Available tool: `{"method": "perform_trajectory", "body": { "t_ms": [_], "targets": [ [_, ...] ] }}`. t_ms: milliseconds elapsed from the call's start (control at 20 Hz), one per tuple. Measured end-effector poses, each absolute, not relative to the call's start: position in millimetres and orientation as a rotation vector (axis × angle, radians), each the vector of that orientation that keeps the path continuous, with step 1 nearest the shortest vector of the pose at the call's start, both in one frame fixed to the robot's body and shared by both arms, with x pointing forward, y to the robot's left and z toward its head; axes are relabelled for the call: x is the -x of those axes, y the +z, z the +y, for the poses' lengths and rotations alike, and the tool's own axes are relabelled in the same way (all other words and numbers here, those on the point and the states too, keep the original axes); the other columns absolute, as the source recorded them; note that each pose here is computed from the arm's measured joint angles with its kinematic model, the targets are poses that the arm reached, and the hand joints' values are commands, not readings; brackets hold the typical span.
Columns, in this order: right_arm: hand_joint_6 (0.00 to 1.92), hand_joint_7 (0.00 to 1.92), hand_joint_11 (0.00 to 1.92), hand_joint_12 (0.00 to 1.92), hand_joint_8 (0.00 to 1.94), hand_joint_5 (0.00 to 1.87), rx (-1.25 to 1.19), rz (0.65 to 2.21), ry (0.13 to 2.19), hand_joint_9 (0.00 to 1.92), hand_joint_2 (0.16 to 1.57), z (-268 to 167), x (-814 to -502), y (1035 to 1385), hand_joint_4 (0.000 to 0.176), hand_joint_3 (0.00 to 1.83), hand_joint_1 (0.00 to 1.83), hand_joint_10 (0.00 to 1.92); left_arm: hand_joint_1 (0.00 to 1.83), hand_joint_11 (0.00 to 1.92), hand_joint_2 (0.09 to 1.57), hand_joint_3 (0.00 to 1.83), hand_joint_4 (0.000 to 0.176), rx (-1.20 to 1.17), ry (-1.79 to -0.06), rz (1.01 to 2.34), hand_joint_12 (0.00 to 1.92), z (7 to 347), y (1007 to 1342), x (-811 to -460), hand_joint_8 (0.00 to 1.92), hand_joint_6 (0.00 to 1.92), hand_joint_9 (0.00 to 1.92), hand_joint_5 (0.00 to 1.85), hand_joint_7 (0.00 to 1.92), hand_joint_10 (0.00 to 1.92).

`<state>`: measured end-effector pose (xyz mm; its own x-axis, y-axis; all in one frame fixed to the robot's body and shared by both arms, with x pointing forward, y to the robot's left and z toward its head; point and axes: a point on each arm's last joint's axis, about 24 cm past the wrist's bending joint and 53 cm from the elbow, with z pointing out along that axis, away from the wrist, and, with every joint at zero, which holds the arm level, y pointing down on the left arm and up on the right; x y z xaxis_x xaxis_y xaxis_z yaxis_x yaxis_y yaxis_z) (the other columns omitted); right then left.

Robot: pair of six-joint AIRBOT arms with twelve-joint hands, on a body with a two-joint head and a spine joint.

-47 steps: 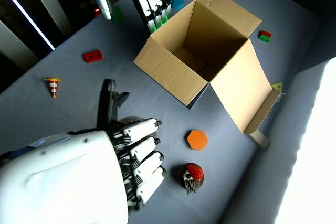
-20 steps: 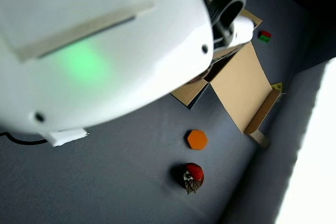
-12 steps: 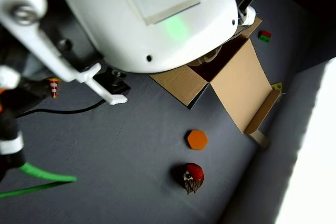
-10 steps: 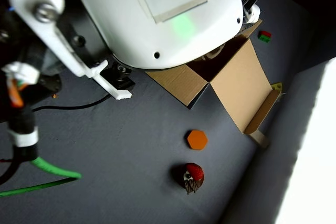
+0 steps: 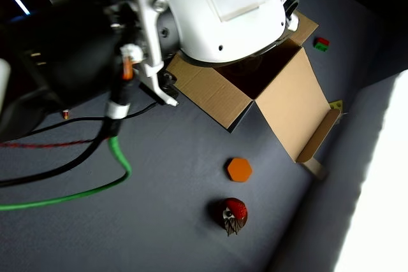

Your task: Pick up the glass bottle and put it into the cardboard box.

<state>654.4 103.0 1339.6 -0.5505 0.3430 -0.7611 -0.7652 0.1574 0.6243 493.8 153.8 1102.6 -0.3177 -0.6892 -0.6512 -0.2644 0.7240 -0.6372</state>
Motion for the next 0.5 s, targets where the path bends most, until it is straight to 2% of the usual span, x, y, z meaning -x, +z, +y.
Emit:
{"method": "perform_trajectory", "body": {
  "t_ms": [500],
  "targets": [
    [1.33, 0.94, 0.66, 1.82, 1.1, 0.77, 0.472, 1.574, 1.475, 0.69, 1.19, 116, -655, 1310, 0.0, 0.01, 1.35, 1.51, 0.17, 0.0, 1.26, 0.0, 0.004, 0.735, -0.514, 1.897, 0.72, 154, 1102, -493, 0.0, 0.0, 0.23, 0.29, 0.27, 0.0]
  ]
}}
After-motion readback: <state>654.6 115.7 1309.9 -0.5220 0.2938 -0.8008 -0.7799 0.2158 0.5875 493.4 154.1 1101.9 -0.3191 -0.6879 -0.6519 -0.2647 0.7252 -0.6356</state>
